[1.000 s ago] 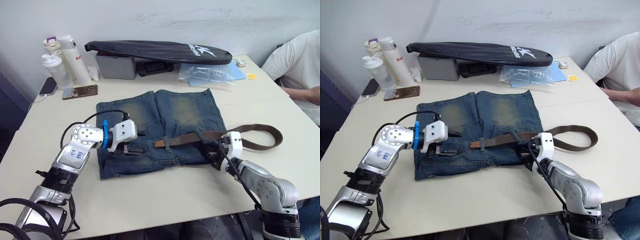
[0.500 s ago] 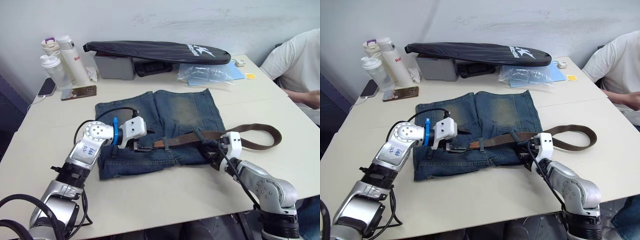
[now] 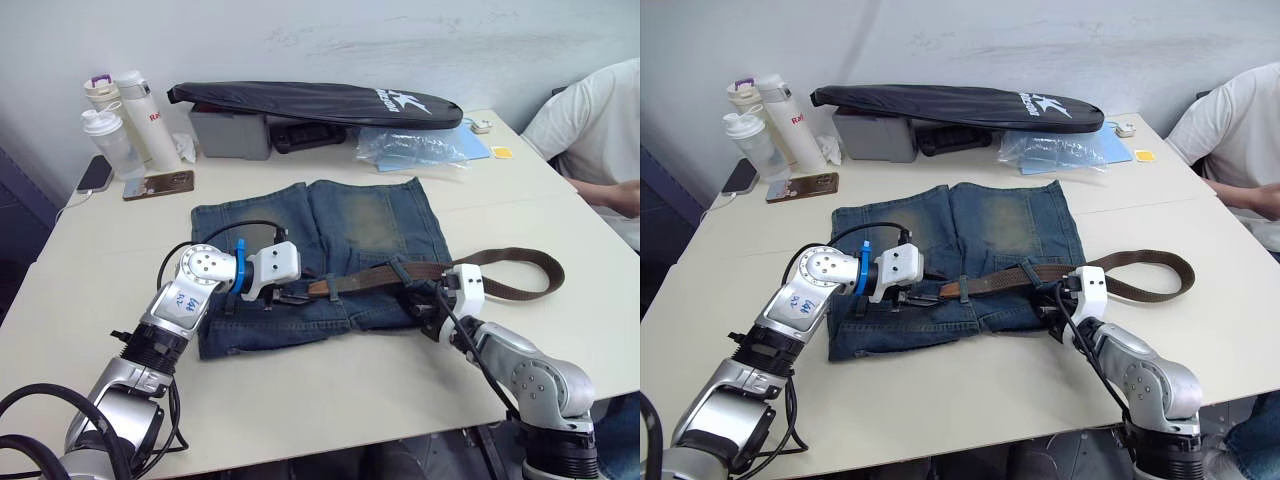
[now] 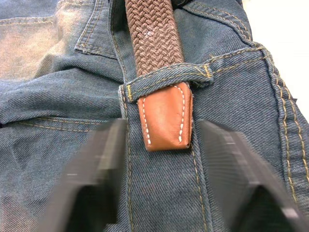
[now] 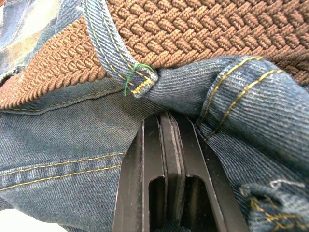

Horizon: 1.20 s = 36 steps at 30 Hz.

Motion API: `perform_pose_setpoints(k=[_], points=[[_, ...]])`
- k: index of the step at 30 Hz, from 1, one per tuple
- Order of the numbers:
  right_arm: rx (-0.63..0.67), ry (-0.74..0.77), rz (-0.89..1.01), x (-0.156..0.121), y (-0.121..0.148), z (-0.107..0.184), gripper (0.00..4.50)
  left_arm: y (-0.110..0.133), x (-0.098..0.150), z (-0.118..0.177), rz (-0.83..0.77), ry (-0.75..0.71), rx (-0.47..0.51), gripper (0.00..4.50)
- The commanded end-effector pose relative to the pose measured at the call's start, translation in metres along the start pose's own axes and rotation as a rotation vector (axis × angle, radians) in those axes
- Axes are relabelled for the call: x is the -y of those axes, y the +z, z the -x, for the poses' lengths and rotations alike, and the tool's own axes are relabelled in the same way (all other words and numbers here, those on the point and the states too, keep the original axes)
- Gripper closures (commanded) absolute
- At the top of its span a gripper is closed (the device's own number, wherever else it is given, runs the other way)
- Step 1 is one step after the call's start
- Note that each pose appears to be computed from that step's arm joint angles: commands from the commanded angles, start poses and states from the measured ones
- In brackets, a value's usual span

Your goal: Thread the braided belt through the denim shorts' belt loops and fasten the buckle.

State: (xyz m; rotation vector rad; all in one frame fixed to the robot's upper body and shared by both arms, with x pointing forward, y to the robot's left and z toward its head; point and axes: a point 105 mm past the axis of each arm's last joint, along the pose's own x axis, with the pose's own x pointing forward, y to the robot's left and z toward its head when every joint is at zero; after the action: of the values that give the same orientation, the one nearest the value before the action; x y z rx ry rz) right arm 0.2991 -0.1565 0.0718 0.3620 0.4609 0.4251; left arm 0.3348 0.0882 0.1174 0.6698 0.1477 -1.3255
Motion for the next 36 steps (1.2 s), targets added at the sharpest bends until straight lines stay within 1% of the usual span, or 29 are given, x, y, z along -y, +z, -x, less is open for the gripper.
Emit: perform_pose_setpoints(k=[1, 2, 3, 16, 21, 23, 25, 28, 32, 36], points=[[-0.095, -0.073, -0.046, 0.015, -0.027, -0.001, 4.50, 0.010, -0.006, 0.006, -0.029, 0.018, 0.025, 3.56], [-0.095, -0.073, -0.046, 0.015, -0.028, -0.001, 4.50, 0.009, -0.006, 0.006, -0.034, 0.016, 0.020, 4.04], [-0.095, -0.074, -0.046, 0.015, -0.028, -0.001, 4.50, 0.009, -0.006, 0.007, -0.028, 0.017, 0.024, 4.40], [-0.090, -0.076, -0.045, 0.016, -0.026, -0.004, 4.50, 0.009, -0.013, 0.019, -0.017, 0.036, 0.024, 4.40], [-0.088, -0.083, -0.045, 0.017, -0.026, -0.003, 4.50, 0.001, -0.011, 0.035, -0.052, 0.032, -0.035, 4.40], [-0.090, -0.085, -0.046, 0.018, -0.026, -0.003, 4.50, -0.006, -0.008, 0.047, -0.092, 0.022, -0.098, 4.40], [-0.091, -0.086, -0.046, 0.019, -0.027, -0.003, 4.50, -0.006, -0.009, 0.055, -0.090, 0.036, -0.111, 4.40], [-0.097, -0.084, -0.044, 0.019, -0.027, -0.003, 4.50, -0.012, -0.010, 0.067, -0.114, 0.054, -0.168, 4.40], [-0.110, -0.067, -0.037, 0.018, -0.025, -0.007, 4.50, -0.027, -0.009, 0.090, -0.069, 0.112, -0.227, 4.40], [-0.123, -0.049, -0.028, 0.017, -0.024, -0.011, 4.50, -0.047, 0.000, 0.112, -0.006, 0.150, -0.289, 4.40]])
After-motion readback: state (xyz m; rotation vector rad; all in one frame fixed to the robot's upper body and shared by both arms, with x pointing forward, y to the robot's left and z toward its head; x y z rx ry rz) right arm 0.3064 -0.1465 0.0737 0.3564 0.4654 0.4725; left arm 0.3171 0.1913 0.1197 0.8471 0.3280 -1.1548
